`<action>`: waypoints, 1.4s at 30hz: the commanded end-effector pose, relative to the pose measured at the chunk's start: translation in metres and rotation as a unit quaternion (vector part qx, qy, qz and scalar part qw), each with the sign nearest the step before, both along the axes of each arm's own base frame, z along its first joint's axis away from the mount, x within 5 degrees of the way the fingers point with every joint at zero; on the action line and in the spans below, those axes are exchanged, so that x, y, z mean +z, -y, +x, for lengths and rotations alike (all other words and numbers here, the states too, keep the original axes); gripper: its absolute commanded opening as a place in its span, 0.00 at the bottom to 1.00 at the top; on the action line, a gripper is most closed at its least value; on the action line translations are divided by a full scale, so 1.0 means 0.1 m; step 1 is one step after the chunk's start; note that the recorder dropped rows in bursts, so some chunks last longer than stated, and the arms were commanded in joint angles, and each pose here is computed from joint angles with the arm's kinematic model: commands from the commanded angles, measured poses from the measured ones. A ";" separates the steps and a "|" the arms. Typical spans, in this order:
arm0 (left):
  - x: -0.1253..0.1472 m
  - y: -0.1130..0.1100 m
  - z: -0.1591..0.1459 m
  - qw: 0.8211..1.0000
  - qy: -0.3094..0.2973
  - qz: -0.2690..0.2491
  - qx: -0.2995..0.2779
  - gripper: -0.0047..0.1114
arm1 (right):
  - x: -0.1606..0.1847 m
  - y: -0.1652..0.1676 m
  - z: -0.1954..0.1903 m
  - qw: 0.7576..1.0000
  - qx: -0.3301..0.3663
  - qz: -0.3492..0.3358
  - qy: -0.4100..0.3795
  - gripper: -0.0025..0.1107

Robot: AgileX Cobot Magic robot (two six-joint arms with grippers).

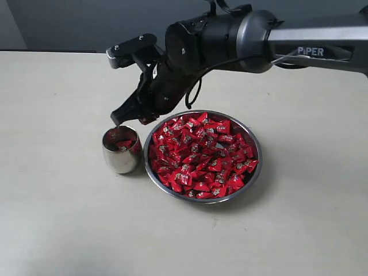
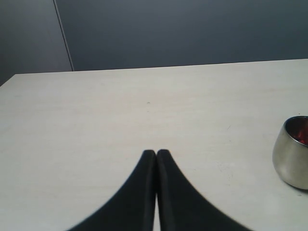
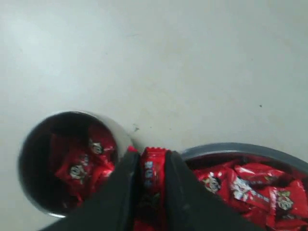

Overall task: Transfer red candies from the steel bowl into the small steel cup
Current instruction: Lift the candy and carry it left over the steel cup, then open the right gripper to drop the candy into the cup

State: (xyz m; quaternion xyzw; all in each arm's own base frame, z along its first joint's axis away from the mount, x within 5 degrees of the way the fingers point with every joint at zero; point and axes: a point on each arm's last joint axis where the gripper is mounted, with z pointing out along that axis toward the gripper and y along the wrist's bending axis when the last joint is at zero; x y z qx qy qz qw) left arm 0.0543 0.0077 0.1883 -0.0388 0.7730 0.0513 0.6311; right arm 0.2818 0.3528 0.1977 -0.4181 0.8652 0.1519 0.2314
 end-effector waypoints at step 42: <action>-0.01 0.00 0.00 1.000 0.002 -0.002 0.000 0.04 | -0.05 -0.33 -0.07 0.993 0.104 0.051 -0.037 0.32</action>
